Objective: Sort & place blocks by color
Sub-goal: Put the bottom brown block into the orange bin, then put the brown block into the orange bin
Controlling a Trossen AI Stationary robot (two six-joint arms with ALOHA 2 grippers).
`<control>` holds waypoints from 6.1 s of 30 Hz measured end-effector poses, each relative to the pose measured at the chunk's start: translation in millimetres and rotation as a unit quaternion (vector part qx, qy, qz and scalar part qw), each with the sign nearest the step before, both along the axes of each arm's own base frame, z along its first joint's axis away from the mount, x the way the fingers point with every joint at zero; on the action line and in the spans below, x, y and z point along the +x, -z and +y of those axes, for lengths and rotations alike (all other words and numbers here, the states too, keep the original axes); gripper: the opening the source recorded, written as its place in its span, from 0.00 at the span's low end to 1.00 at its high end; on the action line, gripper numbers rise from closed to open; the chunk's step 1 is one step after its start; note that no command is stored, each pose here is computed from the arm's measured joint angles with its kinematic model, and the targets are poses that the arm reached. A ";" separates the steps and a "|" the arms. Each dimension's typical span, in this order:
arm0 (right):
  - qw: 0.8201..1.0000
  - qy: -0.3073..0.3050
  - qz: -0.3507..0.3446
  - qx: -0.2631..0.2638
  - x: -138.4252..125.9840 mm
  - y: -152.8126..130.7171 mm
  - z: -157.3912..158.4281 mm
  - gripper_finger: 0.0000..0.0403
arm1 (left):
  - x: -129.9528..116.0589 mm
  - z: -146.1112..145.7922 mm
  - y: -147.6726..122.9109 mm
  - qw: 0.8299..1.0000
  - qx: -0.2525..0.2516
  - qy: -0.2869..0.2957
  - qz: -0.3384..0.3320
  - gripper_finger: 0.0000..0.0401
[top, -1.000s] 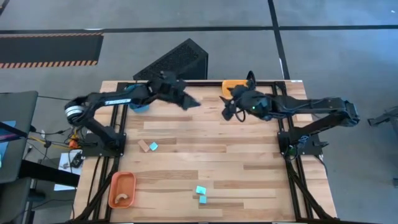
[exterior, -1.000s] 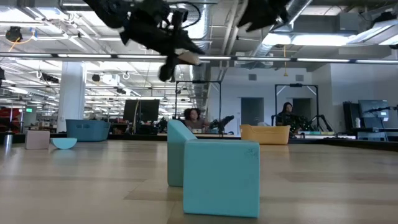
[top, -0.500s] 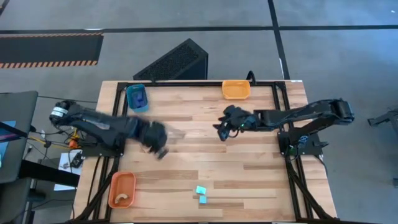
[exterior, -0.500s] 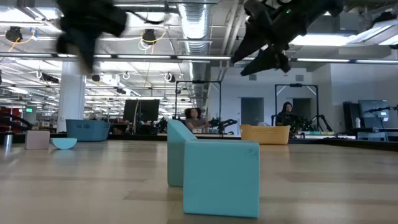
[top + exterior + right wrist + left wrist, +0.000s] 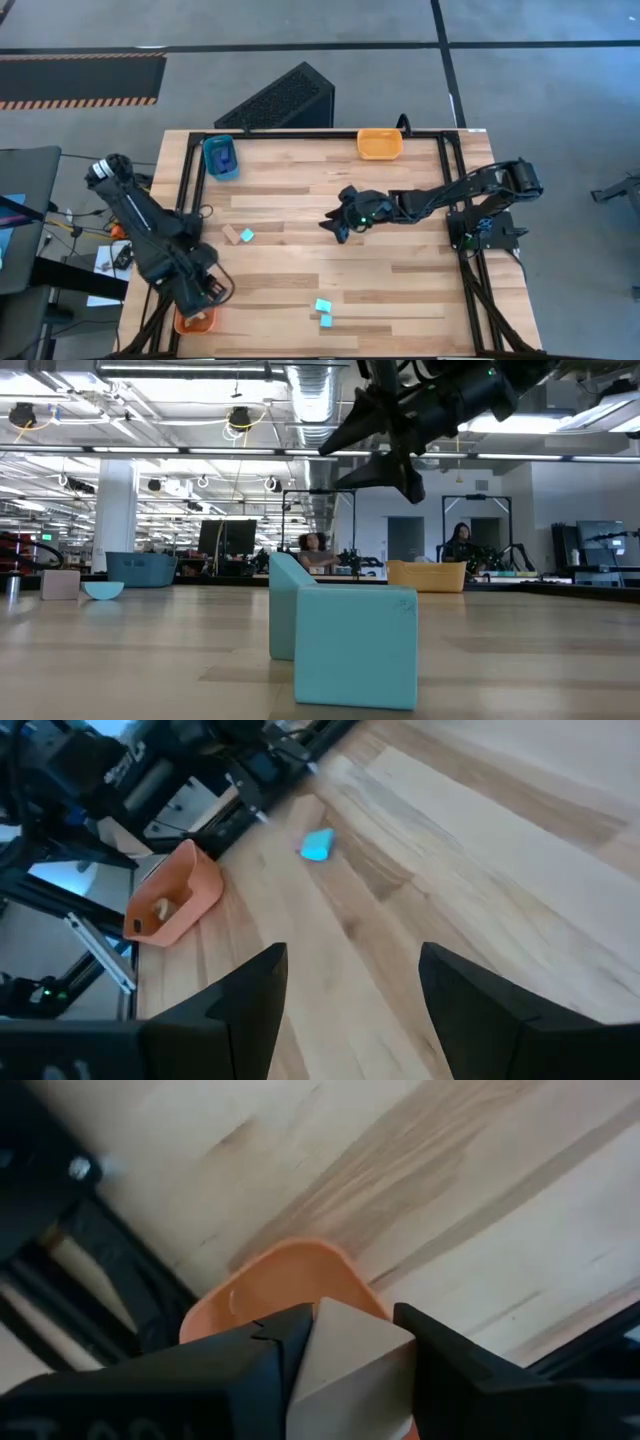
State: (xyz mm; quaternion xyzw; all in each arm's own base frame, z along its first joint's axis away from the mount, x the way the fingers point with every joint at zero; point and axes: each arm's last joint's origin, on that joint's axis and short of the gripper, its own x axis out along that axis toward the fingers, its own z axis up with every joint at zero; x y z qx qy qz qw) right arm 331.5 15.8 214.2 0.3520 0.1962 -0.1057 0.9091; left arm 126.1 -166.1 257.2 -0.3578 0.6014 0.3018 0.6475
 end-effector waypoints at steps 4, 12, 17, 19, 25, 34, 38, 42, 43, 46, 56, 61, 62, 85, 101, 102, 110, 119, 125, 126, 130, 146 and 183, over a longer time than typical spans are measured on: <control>1.000 0.001 0.010 0.005 -2.4 -0.2 1.5 0.62 | -10.8 -6.8 8.0 1.000 -0.001 -0.002 0.003 0.28; 1.000 0.008 0.023 -0.005 -18.0 -16.8 5.4 0.62 | -21.9 -10.8 55.7 0.997 -0.054 0.028 0.044 0.40; 0.999 0.029 0.036 -0.026 -33.3 -29.4 10.3 0.62 | -21.0 -7.7 67.0 0.996 -0.065 0.023 0.051 0.50; 0.998 0.037 0.034 -0.035 -38.8 -34.7 13.7 0.62 | -17.7 -4.5 66.3 0.996 -0.066 0.010 0.054 0.53; 0.998 0.044 0.023 -0.047 -48.3 -44.9 21.2 0.62 | -2.8 17.6 48.1 0.998 -0.059 0.014 0.023 0.57; 0.998 0.052 0.022 -0.037 -47.7 -44.2 21.1 0.62 | 12.1 89.2 23.1 0.998 0.049 0.034 -0.028 0.57; 0.998 0.053 0.021 -0.037 -47.6 -44.2 21.2 0.62 | 25.8 107.7 23.2 0.981 0.072 0.176 -0.040 0.57; 0.997 0.056 0.024 -0.050 -47.9 -43.9 20.4 0.62 | 42.1 117.2 29.9 0.939 0.100 0.326 -0.037 0.57; 0.997 0.057 0.025 -0.053 -47.7 -43.8 19.1 0.62 | 44.8 120.2 32.6 0.926 0.105 0.361 -0.025 0.57; 0.996 0.063 0.026 -0.055 -47.3 -43.8 15.0 0.62 | 49.8 127.2 40.7 0.888 0.109 0.446 0.019 0.57; 0.995 0.059 0.031 -0.074 -47.0 -43.5 11.1 0.62 | 65.3 135.4 69.2 0.778 0.061 0.615 0.112 0.57; 0.995 0.055 0.033 -0.083 -47.1 -43.4 11.2 0.62 | 74.3 142.5 82.9 0.758 0.049 0.636 0.139 0.57; 0.994 0.053 0.033 -0.086 -47.1 -43.4 11.2 0.62 | 76.4 144.4 84.9 0.758 0.050 0.636 0.139 0.57; 0.993 0.050 0.074 -0.078 -55.7 -35.4 31.9 0.62 | 54.9 157.5 116.1 0.754 0.042 0.629 0.186 0.57; 0.994 0.061 0.058 -0.074 -53.1 -38.0 27.2 0.62 | 79.8 147.4 108.4 0.770 0.053 0.632 0.072 0.28; 0.994 0.061 0.058 -0.073 -53.1 -38.1 27.3 0.62 | 81.9 147.2 108.1 0.777 0.058 0.623 0.064 0.28; 0.994 0.058 0.058 -0.072 -53.3 -38.0 28.9 0.62 | 96.5 145.4 95.2 0.857 0.061 0.511 0.023 0.43; 0.993 0.067 0.060 -0.075 -52.2 -38.0 21.5 0.62 | 102.9 158.8 82.3 0.959 -0.047 0.280 -0.012 0.70; 0.994 0.064 0.063 -0.066 -51.1 -37.7 14.3 0.62 | 110.3 157.2 81.6 0.993 -0.034 0.108 -0.027 0.73; 0.994 0.064 0.063 -0.067 -51.1 -37.6 14.2 0.62 | 109.6 157.3 81.8 0.996 -0.024 0.082 -0.021 0.73; 0.994 0.058 0.065 -0.073 -51.1 -37.6 14.8 0.62 | 110.4 156.9 81.8 0.999 -0.020 0.020 -0.020 0.73; 0.990 0.061 0.068 -0.110 -51.2 -37.9 13.9 0.62 | 109.3 138.8 86.4 0.997 0.005 -0.076 -0.026 0.52; 0.985 0.104 0.062 -0.121 -51.1 -38.6 10.6 0.62 | 98.1 115.5 99.3 0.994 -0.018 -0.101 -0.030 0.45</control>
